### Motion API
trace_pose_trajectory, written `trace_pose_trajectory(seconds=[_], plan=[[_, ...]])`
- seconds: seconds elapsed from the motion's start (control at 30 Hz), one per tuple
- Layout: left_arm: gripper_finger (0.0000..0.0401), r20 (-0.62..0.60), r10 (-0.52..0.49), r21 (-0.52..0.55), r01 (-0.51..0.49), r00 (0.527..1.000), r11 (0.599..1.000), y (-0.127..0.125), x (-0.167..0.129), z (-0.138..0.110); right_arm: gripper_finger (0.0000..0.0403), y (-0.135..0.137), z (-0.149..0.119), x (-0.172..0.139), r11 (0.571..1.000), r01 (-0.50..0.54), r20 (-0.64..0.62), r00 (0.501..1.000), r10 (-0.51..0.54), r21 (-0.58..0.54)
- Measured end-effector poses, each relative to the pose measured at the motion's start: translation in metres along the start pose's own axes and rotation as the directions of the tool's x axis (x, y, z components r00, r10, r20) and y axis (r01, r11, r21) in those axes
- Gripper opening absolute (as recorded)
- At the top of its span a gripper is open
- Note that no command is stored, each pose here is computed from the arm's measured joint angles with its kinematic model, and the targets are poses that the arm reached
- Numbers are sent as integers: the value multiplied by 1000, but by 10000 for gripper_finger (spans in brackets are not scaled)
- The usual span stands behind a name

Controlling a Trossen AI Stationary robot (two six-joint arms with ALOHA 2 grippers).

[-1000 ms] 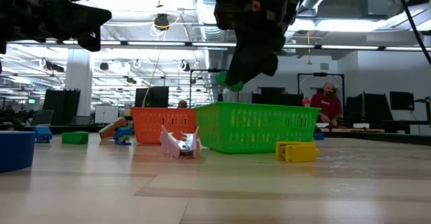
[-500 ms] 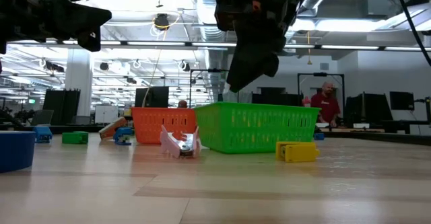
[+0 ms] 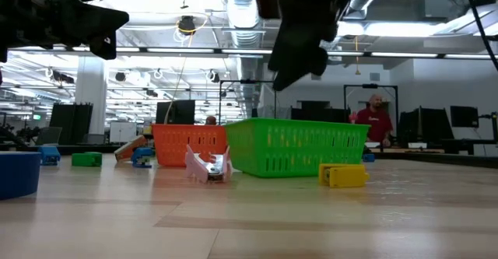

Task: Pick and place Stapler, Stapler remover, tape
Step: Put the yellow stapler into the green bin

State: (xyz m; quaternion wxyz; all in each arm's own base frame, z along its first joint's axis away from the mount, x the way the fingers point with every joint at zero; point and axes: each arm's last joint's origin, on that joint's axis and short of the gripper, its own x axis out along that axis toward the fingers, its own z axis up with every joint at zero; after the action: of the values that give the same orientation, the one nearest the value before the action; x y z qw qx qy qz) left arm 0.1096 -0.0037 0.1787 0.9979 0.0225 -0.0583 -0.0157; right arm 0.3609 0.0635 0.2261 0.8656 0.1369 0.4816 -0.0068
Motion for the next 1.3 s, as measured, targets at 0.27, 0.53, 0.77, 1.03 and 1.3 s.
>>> trace_pose_trajectory(seconds=[0.27,0.53,0.77,1.03,1.3], plan=[[4,0,0,0,0,1000,1000,0,0,0,230,17,-2,-36,997,-48,56,997,51,-63],[4,0,0,0,0,1000,1000,0,0,0,230,33,-17,-44,987,-62,-7,998,62,-151],[4,0,0,0,0,1000,1000,0,0,0,230,20,-38,-47,989,25,-231,971,-59,-148],[4,-1,0,0,0,1000,1000,0,0,0,230,5,-88,-54,986,44,-369,924,-102,-163],[4,-21,-1,0,1,1000,1000,0,2,-2,230,6,-138,-63,964,2,-437,891,-121,-264]])
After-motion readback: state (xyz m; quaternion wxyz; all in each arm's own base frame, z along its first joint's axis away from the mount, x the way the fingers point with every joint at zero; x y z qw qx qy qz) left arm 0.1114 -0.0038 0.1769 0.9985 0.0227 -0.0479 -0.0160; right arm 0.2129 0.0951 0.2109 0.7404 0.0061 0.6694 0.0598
